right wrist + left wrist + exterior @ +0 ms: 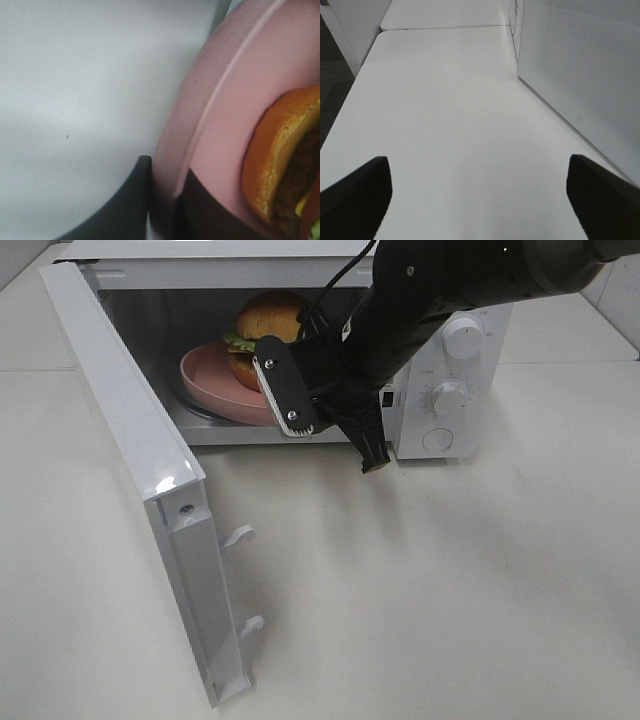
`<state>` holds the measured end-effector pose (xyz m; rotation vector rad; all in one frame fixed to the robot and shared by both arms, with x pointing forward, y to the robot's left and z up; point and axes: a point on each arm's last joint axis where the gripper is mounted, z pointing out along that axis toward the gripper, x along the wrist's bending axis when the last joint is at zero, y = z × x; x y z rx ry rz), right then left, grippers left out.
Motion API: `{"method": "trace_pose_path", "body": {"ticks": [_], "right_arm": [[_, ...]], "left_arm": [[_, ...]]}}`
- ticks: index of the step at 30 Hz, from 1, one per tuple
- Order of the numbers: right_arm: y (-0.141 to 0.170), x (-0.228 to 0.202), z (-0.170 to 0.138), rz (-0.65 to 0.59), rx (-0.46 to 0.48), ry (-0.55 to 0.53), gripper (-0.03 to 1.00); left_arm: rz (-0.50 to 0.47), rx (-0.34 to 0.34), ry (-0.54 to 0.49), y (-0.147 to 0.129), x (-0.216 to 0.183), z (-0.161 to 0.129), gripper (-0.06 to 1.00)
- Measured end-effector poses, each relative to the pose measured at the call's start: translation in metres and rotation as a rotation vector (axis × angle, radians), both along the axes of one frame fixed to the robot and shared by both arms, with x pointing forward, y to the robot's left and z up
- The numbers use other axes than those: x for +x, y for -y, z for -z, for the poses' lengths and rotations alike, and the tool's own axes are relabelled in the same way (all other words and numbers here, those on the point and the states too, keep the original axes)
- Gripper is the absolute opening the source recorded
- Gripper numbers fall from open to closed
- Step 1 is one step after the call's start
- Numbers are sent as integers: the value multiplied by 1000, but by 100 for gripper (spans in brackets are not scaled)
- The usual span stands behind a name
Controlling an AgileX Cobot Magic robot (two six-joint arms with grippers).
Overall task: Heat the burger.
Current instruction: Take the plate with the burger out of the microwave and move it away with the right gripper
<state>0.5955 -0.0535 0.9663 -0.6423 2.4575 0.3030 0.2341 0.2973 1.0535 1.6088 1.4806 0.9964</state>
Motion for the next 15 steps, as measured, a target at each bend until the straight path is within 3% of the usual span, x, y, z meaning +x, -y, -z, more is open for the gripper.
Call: {"method": "trace_pose_path", "body": {"ticks": [15], "right_arm": [[23, -37, 10, -68, -13, 99, 11]], "left_arm": [[0, 0, 0, 0, 0, 0, 89]]}}
